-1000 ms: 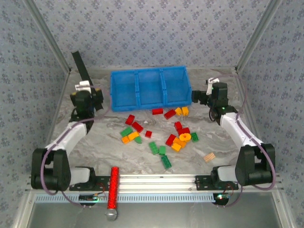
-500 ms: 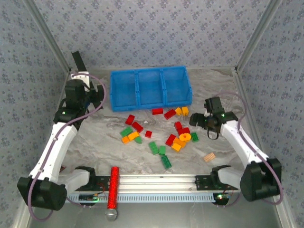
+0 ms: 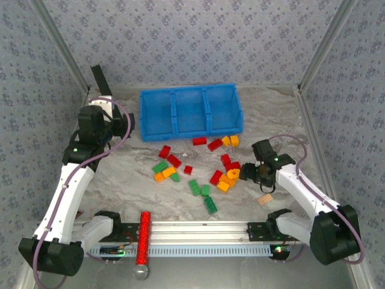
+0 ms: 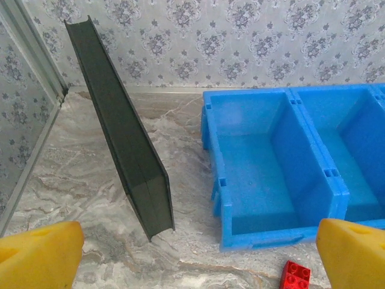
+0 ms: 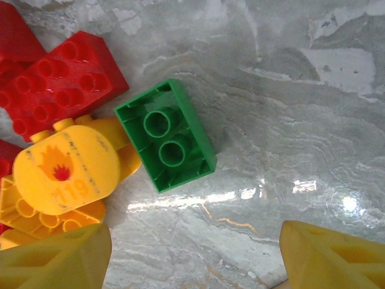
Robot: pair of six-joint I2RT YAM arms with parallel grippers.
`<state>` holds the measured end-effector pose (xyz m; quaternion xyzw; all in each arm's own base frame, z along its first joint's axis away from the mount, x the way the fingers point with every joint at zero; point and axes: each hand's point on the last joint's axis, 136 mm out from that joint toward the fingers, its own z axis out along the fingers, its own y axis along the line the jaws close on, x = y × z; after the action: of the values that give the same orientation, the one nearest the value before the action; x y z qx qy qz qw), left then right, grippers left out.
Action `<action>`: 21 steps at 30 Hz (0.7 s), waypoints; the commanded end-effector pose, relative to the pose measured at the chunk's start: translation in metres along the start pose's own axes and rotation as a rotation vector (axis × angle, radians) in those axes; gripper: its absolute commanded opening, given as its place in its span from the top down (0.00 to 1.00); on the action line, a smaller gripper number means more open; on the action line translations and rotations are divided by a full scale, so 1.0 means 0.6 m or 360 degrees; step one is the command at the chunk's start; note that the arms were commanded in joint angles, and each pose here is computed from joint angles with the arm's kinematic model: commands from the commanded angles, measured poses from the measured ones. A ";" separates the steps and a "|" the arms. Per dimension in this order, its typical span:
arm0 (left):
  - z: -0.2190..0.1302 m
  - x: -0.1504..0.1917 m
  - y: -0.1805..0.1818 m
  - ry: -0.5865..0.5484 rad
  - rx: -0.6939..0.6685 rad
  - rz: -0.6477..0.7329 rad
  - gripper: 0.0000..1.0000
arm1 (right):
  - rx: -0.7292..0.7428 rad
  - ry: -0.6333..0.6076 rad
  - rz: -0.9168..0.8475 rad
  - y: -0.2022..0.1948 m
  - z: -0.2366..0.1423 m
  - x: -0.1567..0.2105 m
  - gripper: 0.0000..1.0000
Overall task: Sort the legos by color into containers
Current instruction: Pick up the lego from the middle-right of the table.
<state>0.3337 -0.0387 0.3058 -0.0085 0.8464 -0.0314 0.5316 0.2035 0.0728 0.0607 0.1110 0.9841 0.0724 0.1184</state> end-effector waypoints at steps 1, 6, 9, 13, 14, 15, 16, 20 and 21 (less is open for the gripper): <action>-0.007 -0.012 -0.007 -0.0023 0.0038 -0.0024 0.01 | 0.0118 0.0037 -0.0009 -0.012 0.010 0.003 0.24; -0.004 -0.006 -0.005 -0.0011 0.0025 -0.0025 0.01 | 0.0208 0.0075 -0.0110 -0.005 0.025 -0.004 0.24; -0.003 -0.005 -0.003 -0.0005 0.0014 -0.0024 0.01 | 0.0244 0.0085 -0.0145 -0.002 0.031 -0.011 0.25; 0.002 -0.001 -0.002 0.0012 0.0007 -0.0020 0.01 | 0.0280 0.0083 -0.0188 0.002 0.034 -0.021 0.27; 0.003 0.000 -0.003 0.0015 0.0008 -0.0018 0.01 | 0.0287 0.0086 -0.0195 0.003 0.035 -0.023 0.27; 0.004 0.000 -0.003 0.0016 0.0008 -0.0017 0.01 | 0.0296 0.0090 -0.0202 0.004 0.036 -0.026 0.28; 0.005 0.002 -0.002 0.0023 0.0007 -0.0015 0.01 | 0.0302 0.0095 -0.0208 0.005 0.038 -0.028 0.29; 0.007 0.000 -0.002 0.0022 0.0002 -0.0007 0.01 | 0.0342 0.0128 -0.0229 0.002 0.048 -0.029 0.35; 0.007 0.000 -0.001 0.0021 -0.0001 -0.0003 0.01 | 0.0348 0.0131 -0.0235 0.002 0.050 -0.030 0.37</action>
<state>0.3371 -0.0398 0.2975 -0.0077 0.8537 -0.0310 0.5198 0.2258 0.0779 0.0379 0.0573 0.9955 -0.0150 0.0734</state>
